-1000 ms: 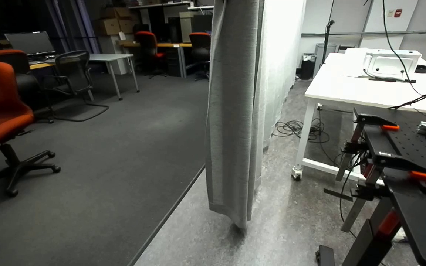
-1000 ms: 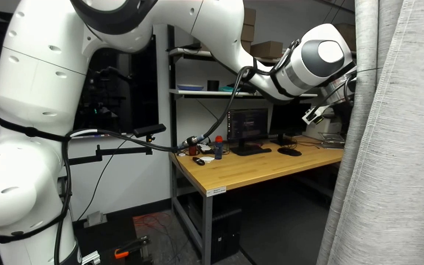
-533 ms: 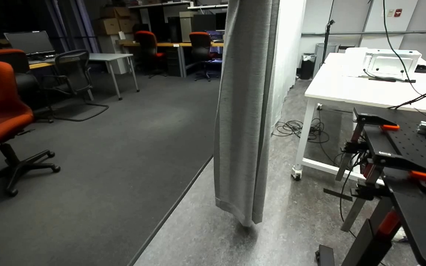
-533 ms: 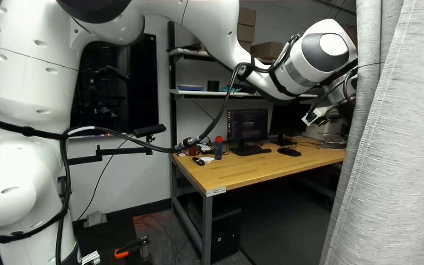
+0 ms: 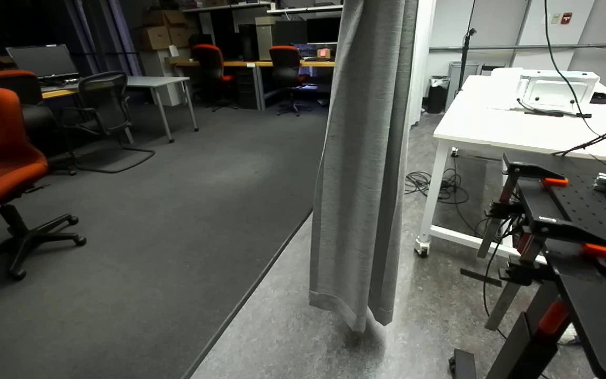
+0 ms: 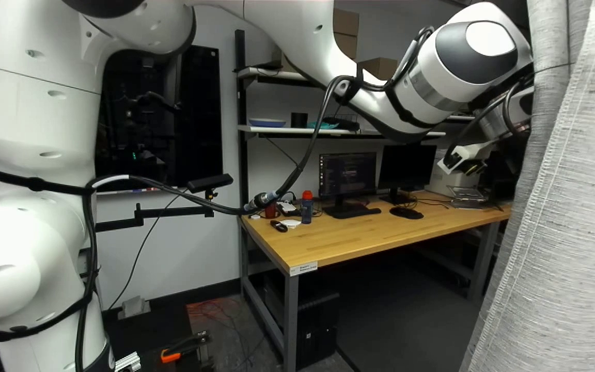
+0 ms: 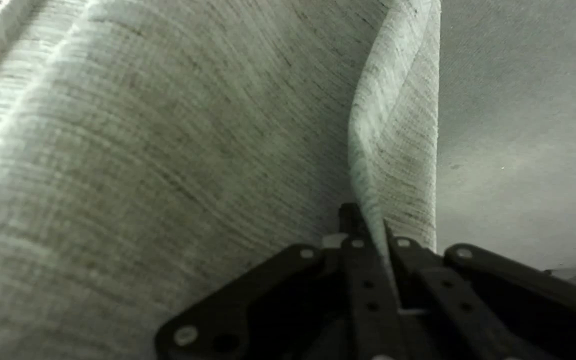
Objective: Pull the curtain open to the right
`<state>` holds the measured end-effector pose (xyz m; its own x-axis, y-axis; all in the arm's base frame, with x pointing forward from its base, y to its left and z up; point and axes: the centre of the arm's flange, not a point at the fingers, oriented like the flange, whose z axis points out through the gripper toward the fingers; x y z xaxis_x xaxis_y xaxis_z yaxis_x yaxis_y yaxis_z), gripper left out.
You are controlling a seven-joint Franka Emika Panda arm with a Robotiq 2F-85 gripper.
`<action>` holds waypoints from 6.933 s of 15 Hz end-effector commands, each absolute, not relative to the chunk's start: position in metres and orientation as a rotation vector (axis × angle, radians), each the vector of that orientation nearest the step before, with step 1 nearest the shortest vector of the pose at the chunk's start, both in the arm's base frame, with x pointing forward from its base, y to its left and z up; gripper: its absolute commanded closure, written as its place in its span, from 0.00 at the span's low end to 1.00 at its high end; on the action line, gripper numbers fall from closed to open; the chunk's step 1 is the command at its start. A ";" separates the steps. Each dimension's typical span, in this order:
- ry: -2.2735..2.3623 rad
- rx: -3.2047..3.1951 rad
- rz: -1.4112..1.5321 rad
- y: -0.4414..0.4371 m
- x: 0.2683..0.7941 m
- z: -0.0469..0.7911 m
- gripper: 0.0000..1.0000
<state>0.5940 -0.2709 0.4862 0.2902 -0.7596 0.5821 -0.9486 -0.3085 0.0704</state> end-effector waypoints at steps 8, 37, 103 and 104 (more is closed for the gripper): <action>-1.688 2.014 0.409 -0.359 0.542 0.426 0.99; -1.603 2.464 0.275 -0.344 0.537 0.442 0.99; -0.468 2.852 0.097 0.057 0.416 0.396 0.00; -0.468 2.852 0.098 0.057 0.416 0.396 0.00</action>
